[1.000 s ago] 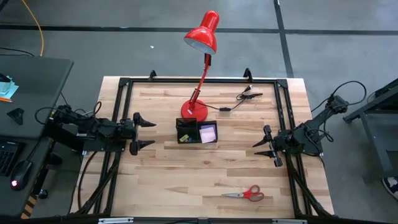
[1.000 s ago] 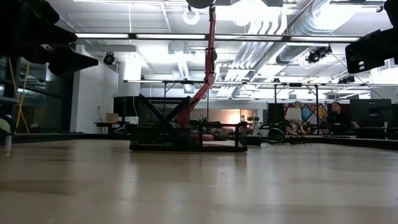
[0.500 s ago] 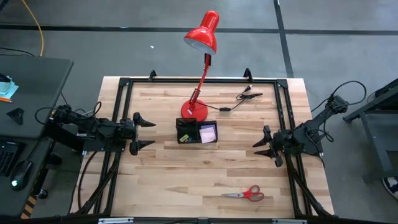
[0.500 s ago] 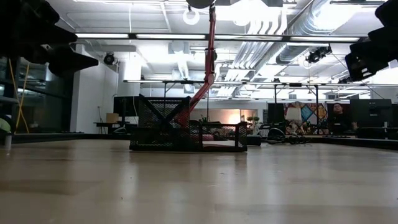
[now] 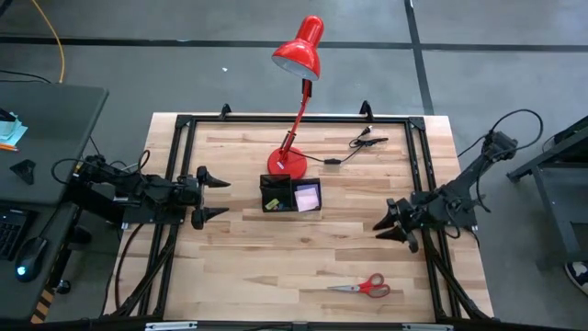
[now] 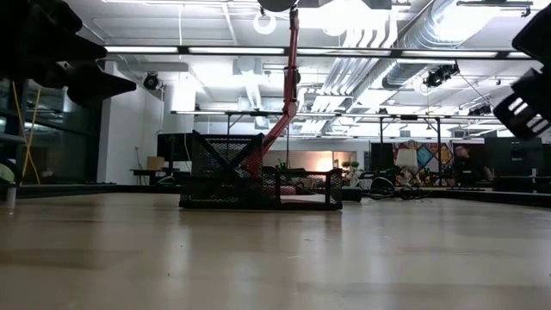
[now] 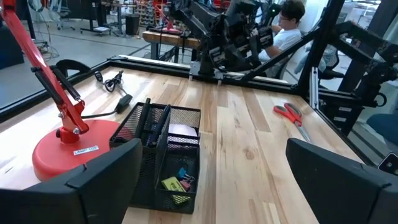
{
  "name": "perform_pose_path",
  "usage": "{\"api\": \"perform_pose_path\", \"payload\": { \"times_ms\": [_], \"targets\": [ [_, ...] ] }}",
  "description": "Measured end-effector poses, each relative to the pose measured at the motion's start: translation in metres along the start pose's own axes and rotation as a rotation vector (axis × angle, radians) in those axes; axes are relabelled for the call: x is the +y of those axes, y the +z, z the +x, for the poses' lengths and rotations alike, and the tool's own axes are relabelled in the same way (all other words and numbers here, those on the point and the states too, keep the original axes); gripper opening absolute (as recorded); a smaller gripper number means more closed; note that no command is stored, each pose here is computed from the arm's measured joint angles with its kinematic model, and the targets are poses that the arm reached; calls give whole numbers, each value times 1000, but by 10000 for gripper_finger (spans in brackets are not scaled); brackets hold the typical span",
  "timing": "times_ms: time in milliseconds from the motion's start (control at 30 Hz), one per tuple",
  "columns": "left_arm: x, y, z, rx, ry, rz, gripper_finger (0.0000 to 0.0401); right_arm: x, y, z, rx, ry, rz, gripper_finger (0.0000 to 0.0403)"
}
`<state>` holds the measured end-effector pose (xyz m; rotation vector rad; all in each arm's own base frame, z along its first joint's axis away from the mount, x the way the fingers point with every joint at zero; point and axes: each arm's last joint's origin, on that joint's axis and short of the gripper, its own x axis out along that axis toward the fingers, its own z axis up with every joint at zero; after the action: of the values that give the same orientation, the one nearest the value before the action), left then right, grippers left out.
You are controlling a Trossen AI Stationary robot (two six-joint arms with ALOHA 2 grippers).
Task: Pick and place office supplies into organizer
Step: Put the red scissors into the black desk organizer
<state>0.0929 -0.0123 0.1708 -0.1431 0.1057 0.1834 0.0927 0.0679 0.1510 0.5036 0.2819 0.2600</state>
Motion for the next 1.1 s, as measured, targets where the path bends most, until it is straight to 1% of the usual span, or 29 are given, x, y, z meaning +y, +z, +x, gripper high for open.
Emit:
{"api": "perform_pose_path", "payload": {
  "times_ms": [233,367,500,567,733,867,1000,1100],
  "targets": [
    [0,0,0,0,0,0,381,-1,-22,10,155,-132,-2,134],
    [0,0,0,0,0,0,381,9,-23,20,209,-193,6,134],
    [0,0,0,0,0,0,381,30,-17,38,312,-228,-8,134],
    [0,0,0,0,0,0,381,43,-14,50,378,-248,-35,134],
    [0,0,0,0,0,0,381,70,-19,74,625,-326,-117,134],
    [0,0,0,0,0,0,381,95,-18,94,699,-343,-151,134],
    [0,0,0,0,0,0,381,116,-19,106,772,-370,-205,134],
    [0,0,0,0,0,0,381,125,-23,111,842,-400,-265,134]
  ]
}}
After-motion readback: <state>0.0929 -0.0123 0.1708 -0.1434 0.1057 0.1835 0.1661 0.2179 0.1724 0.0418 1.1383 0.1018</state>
